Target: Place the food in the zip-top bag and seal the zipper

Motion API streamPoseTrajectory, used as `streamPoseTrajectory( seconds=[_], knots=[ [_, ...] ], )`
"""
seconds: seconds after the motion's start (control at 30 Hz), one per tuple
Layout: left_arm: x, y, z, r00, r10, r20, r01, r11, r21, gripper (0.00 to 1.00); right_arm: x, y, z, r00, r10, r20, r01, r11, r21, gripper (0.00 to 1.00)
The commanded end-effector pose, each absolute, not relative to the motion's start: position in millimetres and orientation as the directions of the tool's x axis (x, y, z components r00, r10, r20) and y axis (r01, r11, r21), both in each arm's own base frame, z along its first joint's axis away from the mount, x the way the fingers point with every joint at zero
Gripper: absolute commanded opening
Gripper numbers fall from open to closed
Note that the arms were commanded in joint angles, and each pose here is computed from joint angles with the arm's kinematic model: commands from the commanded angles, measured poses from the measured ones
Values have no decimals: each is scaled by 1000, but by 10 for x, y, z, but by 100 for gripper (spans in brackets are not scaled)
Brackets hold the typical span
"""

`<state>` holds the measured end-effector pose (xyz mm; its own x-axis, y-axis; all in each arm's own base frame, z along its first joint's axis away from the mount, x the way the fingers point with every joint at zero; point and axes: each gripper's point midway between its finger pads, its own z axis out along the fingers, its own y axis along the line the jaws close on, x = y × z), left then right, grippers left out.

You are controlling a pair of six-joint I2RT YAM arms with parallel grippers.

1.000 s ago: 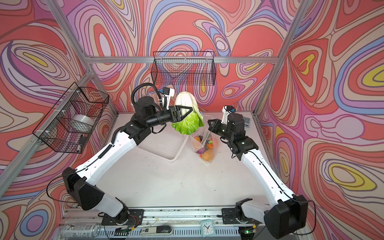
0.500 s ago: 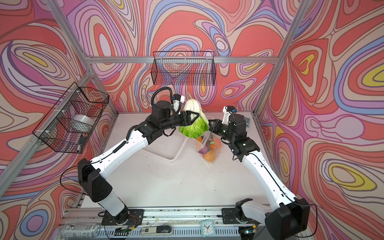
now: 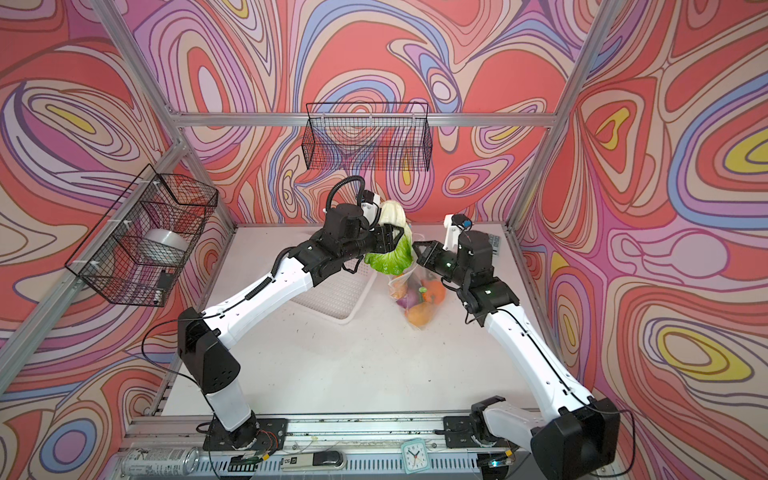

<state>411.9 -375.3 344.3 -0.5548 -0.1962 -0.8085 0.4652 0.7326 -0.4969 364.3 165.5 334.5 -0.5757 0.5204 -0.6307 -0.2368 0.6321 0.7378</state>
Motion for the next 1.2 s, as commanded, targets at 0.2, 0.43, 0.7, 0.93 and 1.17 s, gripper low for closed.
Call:
streamPoseTrajectory(
  seconds=[0.2,0.43,0.7,0.93,1.17],
  knots=[
    [4220,-3758,3842,-506,-421,-753,437,628,-644,60,3615,1734,3419,-577,535,-617,-280,580,765,0],
    [4284,-3784,3890,-508,-479,-716,414,594,-690,60,3621,1764,3425,-584,533,-612,-291,567,771,0],
    [4274,-3860,3896,-536,-477,-697,418,567,-710,60,3634,1749,3414,-578,539,-613,-285,571,770,0],
    [4184,-3804,3704,-446,-219,-868,466,771,-434,60,3600,1648,3501,-534,549,-643,-277,605,746,0],
    [4191,-3769,3572,-374,-55,-926,468,851,-240,61,3606,1666,3530,-537,552,-638,-283,594,753,0]
  ],
)
